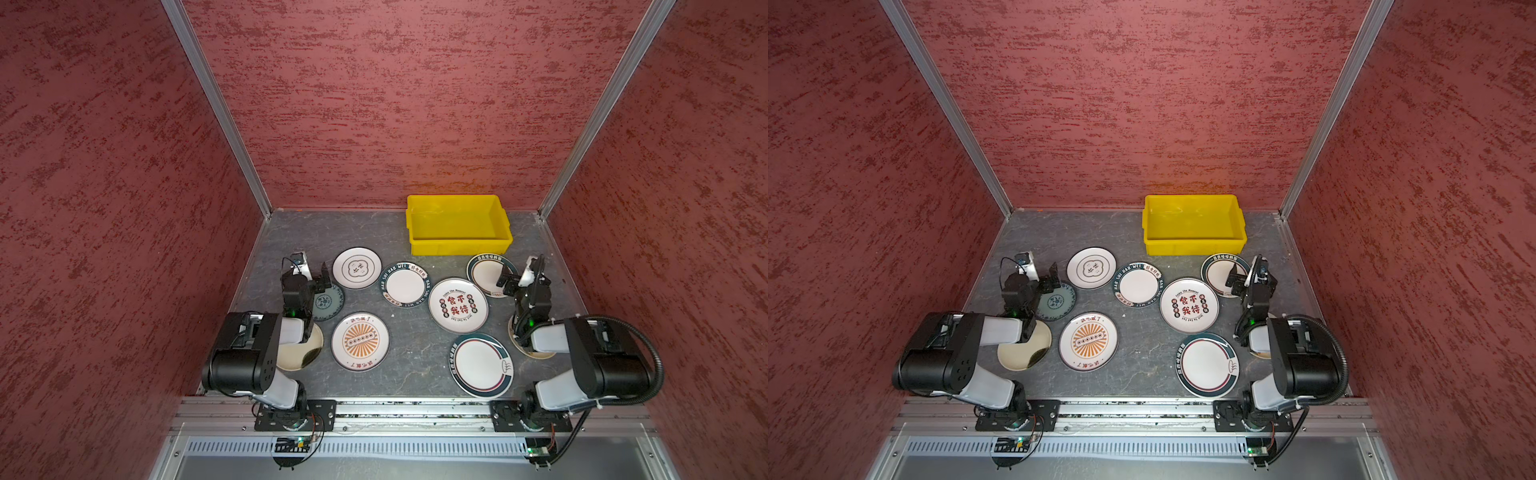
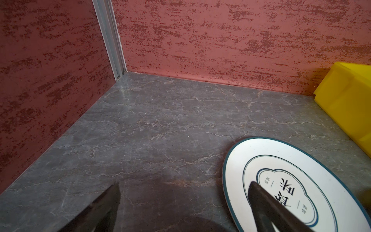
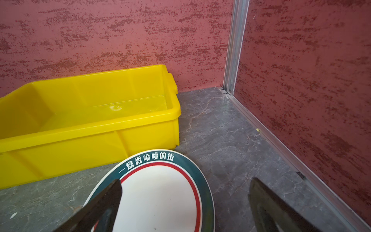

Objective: Place the plates into the plastic bin on the countertop
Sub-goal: Pick up the plate from the middle-left of the table.

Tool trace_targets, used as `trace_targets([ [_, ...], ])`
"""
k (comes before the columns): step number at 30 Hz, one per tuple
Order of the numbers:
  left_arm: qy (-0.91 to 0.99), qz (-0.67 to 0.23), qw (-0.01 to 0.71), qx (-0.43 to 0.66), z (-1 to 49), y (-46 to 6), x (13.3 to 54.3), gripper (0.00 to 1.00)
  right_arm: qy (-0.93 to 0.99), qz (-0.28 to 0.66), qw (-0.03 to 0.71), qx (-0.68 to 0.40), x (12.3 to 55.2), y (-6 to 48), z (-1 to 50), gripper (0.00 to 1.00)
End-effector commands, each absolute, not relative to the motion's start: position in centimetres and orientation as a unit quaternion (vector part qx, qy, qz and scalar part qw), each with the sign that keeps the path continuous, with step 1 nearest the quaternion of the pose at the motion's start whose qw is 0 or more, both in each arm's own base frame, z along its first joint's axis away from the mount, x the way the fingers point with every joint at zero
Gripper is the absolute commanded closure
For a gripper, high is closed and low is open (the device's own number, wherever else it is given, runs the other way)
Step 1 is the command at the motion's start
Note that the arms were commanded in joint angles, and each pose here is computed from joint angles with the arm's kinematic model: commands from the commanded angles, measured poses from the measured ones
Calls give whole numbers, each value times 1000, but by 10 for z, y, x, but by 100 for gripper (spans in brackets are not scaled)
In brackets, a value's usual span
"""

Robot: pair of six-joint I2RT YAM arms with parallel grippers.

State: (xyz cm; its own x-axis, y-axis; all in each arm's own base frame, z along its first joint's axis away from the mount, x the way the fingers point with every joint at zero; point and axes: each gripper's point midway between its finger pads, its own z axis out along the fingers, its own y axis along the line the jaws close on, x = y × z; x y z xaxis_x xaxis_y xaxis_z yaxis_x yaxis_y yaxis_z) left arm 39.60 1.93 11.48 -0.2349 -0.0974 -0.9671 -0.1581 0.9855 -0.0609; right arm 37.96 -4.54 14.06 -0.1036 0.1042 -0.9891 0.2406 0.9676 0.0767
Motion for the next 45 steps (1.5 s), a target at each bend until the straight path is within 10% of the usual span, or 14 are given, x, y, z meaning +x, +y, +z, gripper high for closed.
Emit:
trace_targets([
  [1, 776, 40, 624, -82, 124, 22, 395, 1, 727, -66, 671, 130, 380, -51, 166, 1],
  [15, 753, 98, 638, -129, 203, 31, 378, 1, 725, 17, 670, 161, 383, -32, 203, 1],
  [32, 860, 17, 387, -331, 152, 36, 287, 1, 806, 245, 523, 130, 367, 45, 202, 1],
  [45, 842, -160, 343, -385, 114, 36, 276, 2, 801, 332, 495, 62, 359, 84, 216, 1],
])
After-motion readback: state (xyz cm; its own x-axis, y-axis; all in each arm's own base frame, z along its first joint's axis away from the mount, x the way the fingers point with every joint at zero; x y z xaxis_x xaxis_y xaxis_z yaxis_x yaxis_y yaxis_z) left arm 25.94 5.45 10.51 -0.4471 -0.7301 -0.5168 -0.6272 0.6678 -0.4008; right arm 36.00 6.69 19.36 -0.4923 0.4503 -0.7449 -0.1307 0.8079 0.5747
